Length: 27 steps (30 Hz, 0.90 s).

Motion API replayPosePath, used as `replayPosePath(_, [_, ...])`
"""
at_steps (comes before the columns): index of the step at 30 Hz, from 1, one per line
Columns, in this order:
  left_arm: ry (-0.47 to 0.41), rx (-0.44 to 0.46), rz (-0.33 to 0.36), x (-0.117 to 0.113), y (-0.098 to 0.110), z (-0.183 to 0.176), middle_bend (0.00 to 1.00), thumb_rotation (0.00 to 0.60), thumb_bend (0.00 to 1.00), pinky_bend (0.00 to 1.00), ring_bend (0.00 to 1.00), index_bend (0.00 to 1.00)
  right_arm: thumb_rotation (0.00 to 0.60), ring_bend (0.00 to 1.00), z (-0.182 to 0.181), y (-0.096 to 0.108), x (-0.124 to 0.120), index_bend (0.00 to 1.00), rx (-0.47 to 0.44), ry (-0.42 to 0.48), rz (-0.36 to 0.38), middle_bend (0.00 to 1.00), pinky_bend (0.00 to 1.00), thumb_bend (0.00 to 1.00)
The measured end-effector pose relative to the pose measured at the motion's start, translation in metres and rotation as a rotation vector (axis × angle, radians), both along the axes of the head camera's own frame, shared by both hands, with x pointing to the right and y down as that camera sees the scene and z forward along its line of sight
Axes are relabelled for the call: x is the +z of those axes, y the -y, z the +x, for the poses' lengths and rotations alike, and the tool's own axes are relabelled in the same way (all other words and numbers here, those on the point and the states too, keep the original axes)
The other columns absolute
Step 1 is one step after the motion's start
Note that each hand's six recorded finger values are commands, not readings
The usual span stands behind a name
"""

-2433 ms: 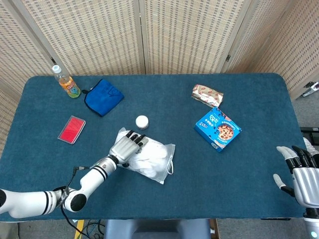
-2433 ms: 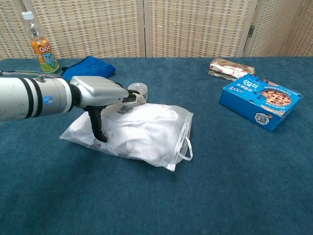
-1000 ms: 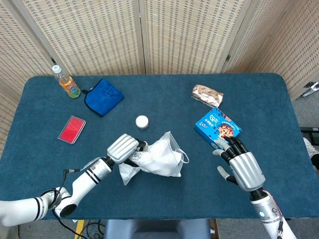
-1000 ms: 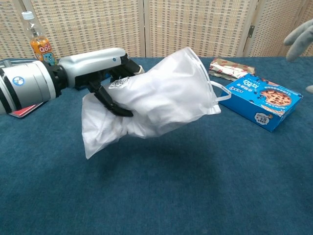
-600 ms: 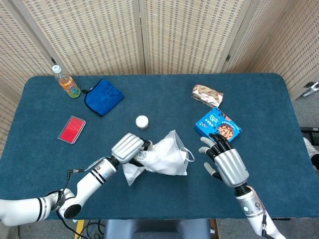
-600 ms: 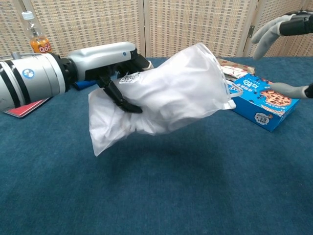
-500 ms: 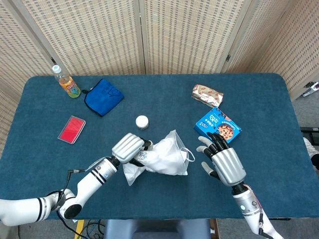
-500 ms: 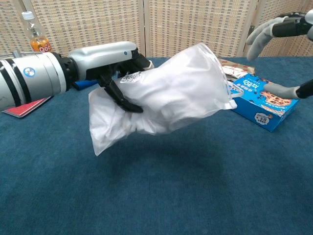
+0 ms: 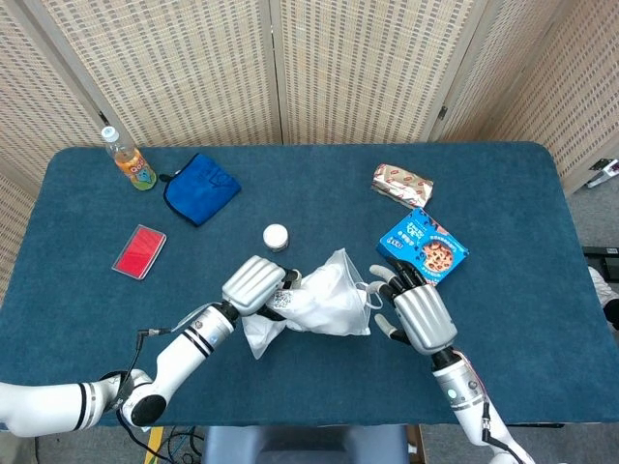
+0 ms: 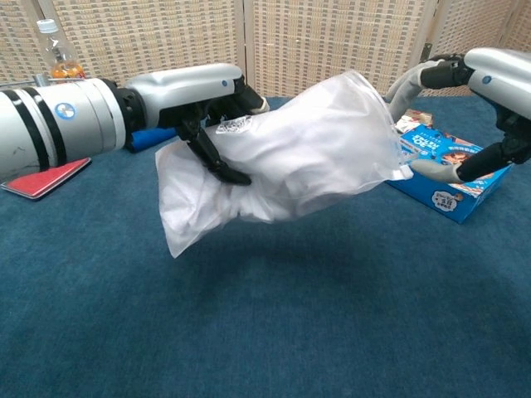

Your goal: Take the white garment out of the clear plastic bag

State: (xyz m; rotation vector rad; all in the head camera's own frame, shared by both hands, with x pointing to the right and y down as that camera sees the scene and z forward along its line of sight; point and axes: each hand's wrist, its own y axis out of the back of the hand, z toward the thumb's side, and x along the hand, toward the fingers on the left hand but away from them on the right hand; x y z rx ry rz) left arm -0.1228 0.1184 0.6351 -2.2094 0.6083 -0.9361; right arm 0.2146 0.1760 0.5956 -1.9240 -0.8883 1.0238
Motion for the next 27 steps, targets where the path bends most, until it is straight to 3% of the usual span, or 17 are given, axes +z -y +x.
replayPosePath(11, [0.0, 0.015, 0.018, -0.006, 0.0, 0.022, 0.61, 0.6, 0.29, 0.68, 0.61, 0.53, 0.6, 0.07, 0.01, 0.008, -0.008, 0.39, 0.042, 0.026, 0.009, 0.21, 0.16, 0.27])
replayPosePath(27, [0.004, 0.001, 0.009, -0.01, 0.004, 0.035, 0.61, 0.6, 0.29, 0.68, 0.61, 0.53, 0.6, 0.07, 0.001, 0.005, 0.0, 0.39, 0.037, 0.034, -0.026, 0.21, 0.16, 0.27])
